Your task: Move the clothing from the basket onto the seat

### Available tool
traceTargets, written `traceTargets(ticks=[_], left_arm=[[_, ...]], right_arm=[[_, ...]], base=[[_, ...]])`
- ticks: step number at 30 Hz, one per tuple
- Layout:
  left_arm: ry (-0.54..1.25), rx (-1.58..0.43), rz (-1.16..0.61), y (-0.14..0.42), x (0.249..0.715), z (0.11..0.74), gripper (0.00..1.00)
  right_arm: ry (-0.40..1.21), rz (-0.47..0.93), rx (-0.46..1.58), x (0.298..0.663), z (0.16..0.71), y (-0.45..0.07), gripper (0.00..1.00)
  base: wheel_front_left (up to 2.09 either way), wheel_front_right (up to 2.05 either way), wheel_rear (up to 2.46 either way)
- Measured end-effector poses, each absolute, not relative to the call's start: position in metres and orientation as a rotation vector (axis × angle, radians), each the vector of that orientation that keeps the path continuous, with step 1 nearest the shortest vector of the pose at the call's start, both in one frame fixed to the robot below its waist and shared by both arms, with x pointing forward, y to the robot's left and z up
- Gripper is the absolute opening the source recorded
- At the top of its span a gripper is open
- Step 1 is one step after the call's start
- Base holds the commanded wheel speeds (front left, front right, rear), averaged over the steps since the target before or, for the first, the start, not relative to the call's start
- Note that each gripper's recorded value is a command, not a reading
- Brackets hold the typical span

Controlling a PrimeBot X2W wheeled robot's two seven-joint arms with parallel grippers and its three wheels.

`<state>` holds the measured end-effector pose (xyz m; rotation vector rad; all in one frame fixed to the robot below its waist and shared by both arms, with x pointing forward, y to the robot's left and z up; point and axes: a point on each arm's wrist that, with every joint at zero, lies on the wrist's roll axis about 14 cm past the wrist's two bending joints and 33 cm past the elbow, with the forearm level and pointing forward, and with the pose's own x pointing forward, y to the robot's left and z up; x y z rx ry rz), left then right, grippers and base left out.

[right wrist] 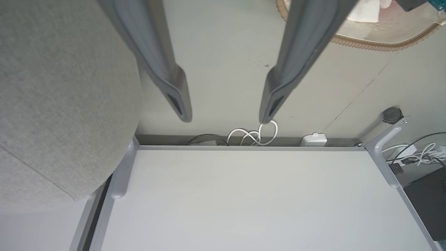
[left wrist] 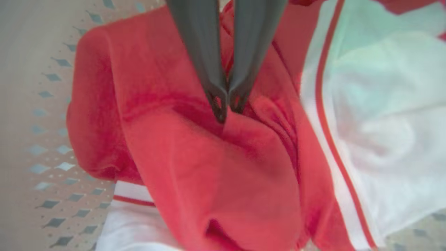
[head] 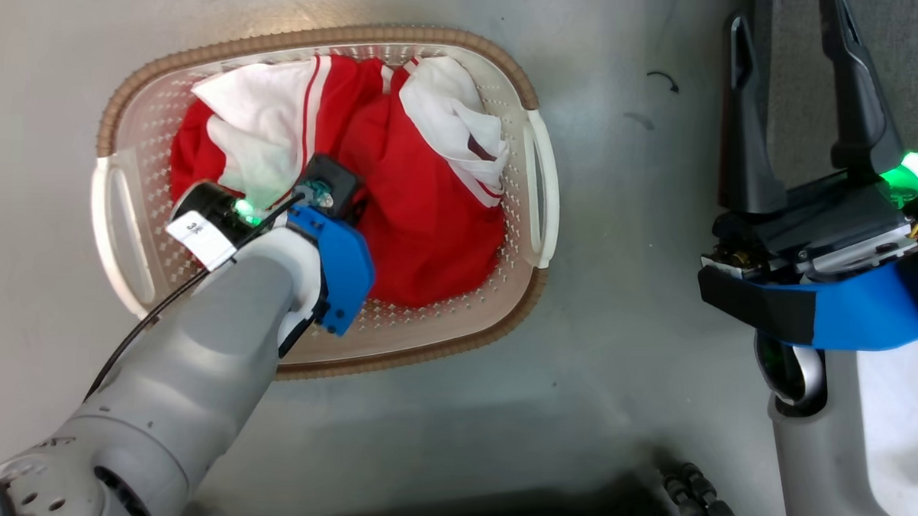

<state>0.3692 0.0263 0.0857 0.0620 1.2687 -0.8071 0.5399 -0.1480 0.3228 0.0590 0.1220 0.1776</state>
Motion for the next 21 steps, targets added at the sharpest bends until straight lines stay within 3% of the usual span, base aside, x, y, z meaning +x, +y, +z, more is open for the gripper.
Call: traceTargets(ticks=[8, 21], left_arm=[[1.082, 0.004, -0.762, 0.020, 0.407, 0.119, 0.00], [0.911, -0.035, -0.686, 0.028, 0.424, 0.190, 0.00]], right_arm=[[0.075, 0.187, 0.066, 0.545, 0.345, -0.142, 1.00], [-0.029, 0.209, 0.085, 0.540, 0.411, -0.131, 1.00]], base=[[0.00, 0.00, 0.00], [0.00, 0.00, 0.00]])
